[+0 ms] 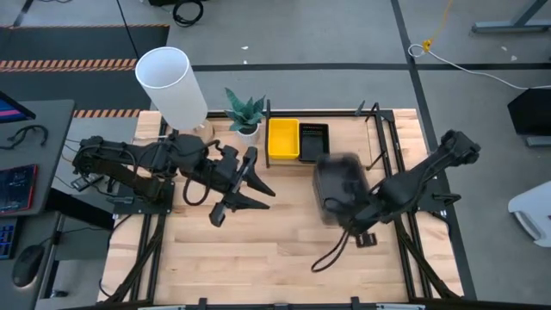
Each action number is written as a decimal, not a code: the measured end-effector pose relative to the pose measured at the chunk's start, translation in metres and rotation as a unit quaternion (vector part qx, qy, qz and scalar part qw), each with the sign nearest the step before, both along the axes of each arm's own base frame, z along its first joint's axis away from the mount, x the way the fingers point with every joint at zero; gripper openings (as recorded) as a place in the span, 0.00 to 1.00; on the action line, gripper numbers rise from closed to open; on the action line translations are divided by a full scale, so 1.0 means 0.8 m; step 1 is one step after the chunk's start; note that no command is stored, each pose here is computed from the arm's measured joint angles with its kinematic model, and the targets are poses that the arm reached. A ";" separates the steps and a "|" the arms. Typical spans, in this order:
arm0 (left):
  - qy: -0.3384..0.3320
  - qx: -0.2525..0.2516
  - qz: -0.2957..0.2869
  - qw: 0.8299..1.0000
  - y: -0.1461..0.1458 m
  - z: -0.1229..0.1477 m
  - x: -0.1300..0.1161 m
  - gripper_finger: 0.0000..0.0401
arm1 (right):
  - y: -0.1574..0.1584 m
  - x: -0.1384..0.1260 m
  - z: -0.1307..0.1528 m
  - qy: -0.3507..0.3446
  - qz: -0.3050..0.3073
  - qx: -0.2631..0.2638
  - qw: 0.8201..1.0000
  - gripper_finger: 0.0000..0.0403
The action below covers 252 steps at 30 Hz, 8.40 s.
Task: Stack baskets on shelf by color
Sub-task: Put the stacked gray bins on the shelf, then return to Home Position
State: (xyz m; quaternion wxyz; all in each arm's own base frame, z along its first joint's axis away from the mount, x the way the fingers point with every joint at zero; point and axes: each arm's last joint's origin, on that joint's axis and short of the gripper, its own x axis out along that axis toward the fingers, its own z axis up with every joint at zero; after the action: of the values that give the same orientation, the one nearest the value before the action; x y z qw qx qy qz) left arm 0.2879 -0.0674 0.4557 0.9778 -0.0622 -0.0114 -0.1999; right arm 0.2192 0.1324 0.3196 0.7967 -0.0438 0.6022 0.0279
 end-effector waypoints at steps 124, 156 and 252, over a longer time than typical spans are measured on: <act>0.122 -0.318 0.287 0.895 0.099 -0.377 -0.203 0.37 | -0.173 -0.162 -0.160 -0.562 -0.257 0.280 0.735 0.01; 0.146 -0.361 0.341 0.856 0.102 -0.387 -0.206 0.37 | -0.157 -0.147 -0.198 -0.535 -0.049 0.117 0.836 0.01; 0.151 -0.224 0.345 0.899 0.102 -0.389 -0.206 0.37 | -0.158 -0.139 -0.210 -0.529 -0.071 0.107 0.839 0.01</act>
State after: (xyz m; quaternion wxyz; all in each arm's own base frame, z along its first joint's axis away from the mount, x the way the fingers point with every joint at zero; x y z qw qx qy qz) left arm 0.1229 0.0140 0.1446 0.9356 -0.3012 0.0715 0.1697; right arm 0.1081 0.0058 0.1518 0.9935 0.0765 0.0836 0.0080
